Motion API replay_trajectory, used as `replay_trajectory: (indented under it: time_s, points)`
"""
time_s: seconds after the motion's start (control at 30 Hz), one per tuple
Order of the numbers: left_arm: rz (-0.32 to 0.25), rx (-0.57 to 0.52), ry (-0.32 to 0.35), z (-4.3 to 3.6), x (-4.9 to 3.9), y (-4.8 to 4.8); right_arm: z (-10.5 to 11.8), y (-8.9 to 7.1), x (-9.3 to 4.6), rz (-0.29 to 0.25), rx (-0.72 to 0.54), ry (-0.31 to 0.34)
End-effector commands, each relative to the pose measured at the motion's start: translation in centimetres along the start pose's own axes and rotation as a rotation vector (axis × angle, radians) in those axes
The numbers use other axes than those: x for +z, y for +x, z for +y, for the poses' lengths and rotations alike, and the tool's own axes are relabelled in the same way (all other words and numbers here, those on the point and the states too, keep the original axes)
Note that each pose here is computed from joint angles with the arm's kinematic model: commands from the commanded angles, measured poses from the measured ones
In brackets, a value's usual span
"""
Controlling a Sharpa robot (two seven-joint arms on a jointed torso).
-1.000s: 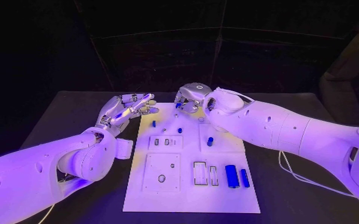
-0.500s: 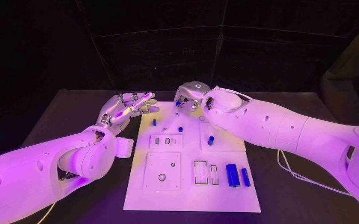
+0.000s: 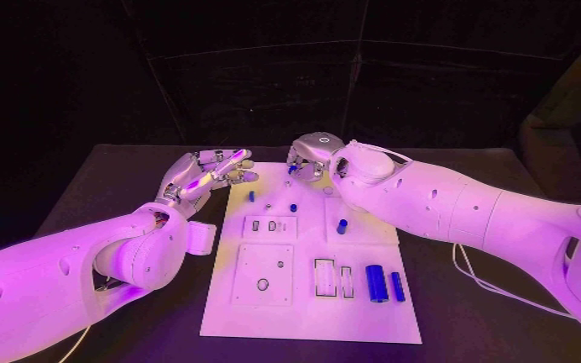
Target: Assemble the parts on the task board
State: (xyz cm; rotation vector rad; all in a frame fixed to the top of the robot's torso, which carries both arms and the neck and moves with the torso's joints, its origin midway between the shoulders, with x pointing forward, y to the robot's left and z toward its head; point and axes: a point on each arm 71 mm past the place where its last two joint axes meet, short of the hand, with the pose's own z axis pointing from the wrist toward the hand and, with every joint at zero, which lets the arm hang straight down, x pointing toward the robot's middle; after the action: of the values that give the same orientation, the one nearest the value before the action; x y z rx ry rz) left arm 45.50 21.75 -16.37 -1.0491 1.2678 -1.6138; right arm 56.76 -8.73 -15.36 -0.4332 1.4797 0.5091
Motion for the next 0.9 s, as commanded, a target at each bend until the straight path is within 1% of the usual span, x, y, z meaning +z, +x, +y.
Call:
replay_trajectory:
  time_s: [0.03,0.37,0.53,0.57,0.63,0.73,0.9]
  points:
    - [0.016,-0.008,0.003,-0.13,0.04,0.09,-0.1,-0.3,0.0,-0.014,-0.018,0.01]
    - [0.017,-0.009,-0.002,-0.09,0.05,0.0,0.0,-0.4,0.1,-0.035,0.006,0.005]
    - [0.018,-0.009,-0.005,-0.1,0.02,-0.1,-0.6,-0.7,-0.6,-0.056,0.032,0.011]
    - [0.018,-0.009,-0.006,-0.11,0.0,-0.14,-1.1,-0.9,-1.2,-0.064,0.051,0.018]
    - [0.018,-0.009,-0.007,-0.12,-0.02,-0.19,-1.6,-1.1,-1.9,-0.066,0.068,0.028]
    - [0.018,-0.01,-0.007,-0.14,-0.06,-0.24,-2.8,-1.5,-3.4,-0.066,0.105,0.062]
    - [0.019,-0.01,-0.008,-0.14,-0.05,-0.31,-5.5,-2.1,-6.6,-0.028,0.196,0.161]
